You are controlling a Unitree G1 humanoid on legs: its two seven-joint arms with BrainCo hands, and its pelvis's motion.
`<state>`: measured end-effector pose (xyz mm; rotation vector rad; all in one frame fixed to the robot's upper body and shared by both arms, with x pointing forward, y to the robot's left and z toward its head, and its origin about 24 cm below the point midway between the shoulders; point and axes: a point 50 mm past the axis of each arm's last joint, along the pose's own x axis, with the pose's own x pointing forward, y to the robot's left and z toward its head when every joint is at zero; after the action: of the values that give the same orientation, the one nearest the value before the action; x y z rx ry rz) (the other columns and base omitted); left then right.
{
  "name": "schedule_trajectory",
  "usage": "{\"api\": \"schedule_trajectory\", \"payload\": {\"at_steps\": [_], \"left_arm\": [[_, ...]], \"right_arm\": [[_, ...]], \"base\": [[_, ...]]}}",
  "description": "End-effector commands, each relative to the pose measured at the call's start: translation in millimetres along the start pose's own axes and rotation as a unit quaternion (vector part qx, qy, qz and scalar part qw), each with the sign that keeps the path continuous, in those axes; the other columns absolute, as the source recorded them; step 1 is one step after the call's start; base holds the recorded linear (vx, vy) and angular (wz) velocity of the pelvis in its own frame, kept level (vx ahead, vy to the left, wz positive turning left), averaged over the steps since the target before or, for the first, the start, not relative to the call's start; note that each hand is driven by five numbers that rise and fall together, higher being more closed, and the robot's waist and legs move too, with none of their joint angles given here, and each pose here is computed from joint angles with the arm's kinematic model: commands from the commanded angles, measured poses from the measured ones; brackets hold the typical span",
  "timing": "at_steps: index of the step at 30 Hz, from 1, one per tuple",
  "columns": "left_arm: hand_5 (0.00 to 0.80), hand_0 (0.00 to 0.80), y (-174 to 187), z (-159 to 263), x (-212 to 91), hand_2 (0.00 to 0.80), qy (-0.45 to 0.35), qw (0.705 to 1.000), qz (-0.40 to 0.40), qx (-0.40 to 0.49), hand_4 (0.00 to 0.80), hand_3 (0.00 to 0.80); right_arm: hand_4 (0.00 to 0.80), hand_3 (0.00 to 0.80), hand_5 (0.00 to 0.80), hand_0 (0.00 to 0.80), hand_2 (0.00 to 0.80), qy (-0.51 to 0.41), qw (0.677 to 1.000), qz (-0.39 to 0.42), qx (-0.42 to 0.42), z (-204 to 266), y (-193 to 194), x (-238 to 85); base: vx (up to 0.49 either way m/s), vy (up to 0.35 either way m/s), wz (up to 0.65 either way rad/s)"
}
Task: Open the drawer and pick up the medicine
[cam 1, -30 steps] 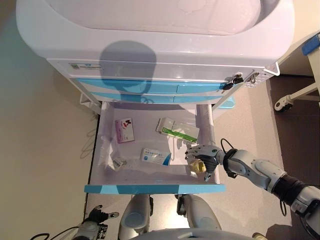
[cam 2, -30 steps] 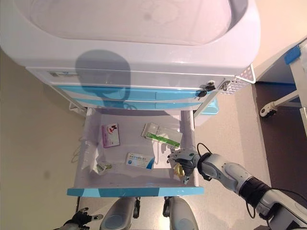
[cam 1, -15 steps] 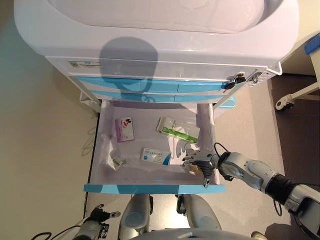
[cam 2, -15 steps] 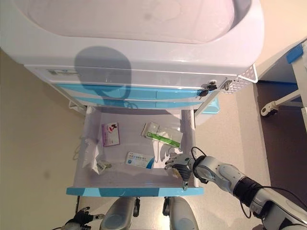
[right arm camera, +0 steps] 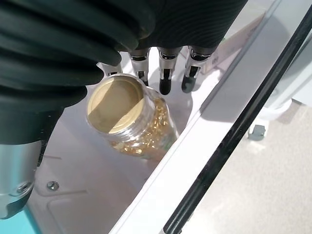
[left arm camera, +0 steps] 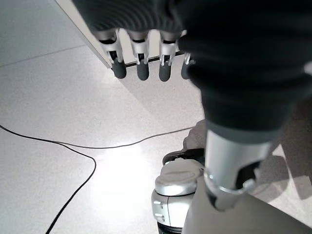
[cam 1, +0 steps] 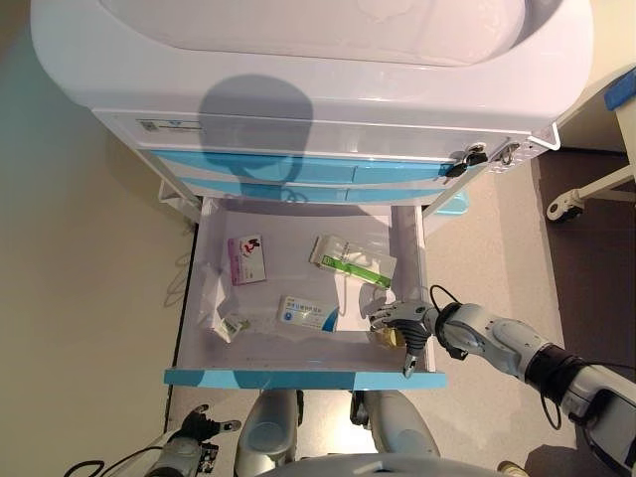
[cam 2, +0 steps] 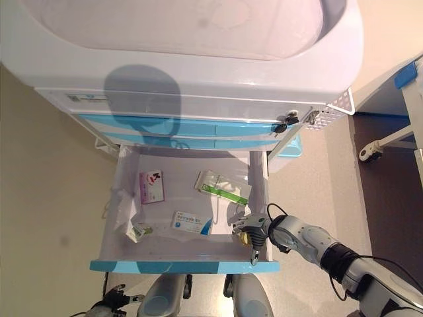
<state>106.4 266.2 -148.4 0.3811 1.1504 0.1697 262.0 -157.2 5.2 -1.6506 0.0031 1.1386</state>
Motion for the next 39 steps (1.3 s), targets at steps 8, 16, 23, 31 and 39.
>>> {"api": "schedule_trajectory", "payload": {"at_steps": [8,16,23,31,39], "left_arm": [[0.0,0.0,2,-4,-1,0.0,0.003,1.0,0.0,0.005,0.0,0.0],[0.0,0.0,3,-8,-1,0.0,0.007,1.0,-0.005,0.009,0.0,0.0],[0.0,0.0,4,-9,-1,0.0,0.009,1.0,-0.005,0.012,0.0,0.0],[0.0,0.0,3,-7,-1,0.0,0.005,1.0,-0.007,0.011,0.0,0.0],[0.0,0.0,1,-4,-1,0.0,0.002,1.0,-0.01,0.012,0.0,0.0]], "right_arm": [[0.0,0.0,0.0,0.0,0.0,-0.063,0.996,-0.062,-0.032,14,-47,-11],[0.0,0.0,0.0,0.0,0.0,-0.074,0.995,-0.061,-0.037,11,-64,-20],[0.0,0.0,0.0,0.0,0.0,-0.078,0.995,-0.057,-0.033,10,-69,-23],[0.0,0.0,0.0,0.0,0.0,-0.076,0.996,-0.018,-0.035,11,-52,-14],[0.0,0.0,0.0,0.0,0.0,-0.072,0.997,0.022,-0.031,15,-25,-2]], "base": [[0.0,0.0,0.0],[0.0,0.0,0.0],[0.004,0.001,0.02],[0.0,0.0,0.0],[0.0,0.0,0.0]]}}
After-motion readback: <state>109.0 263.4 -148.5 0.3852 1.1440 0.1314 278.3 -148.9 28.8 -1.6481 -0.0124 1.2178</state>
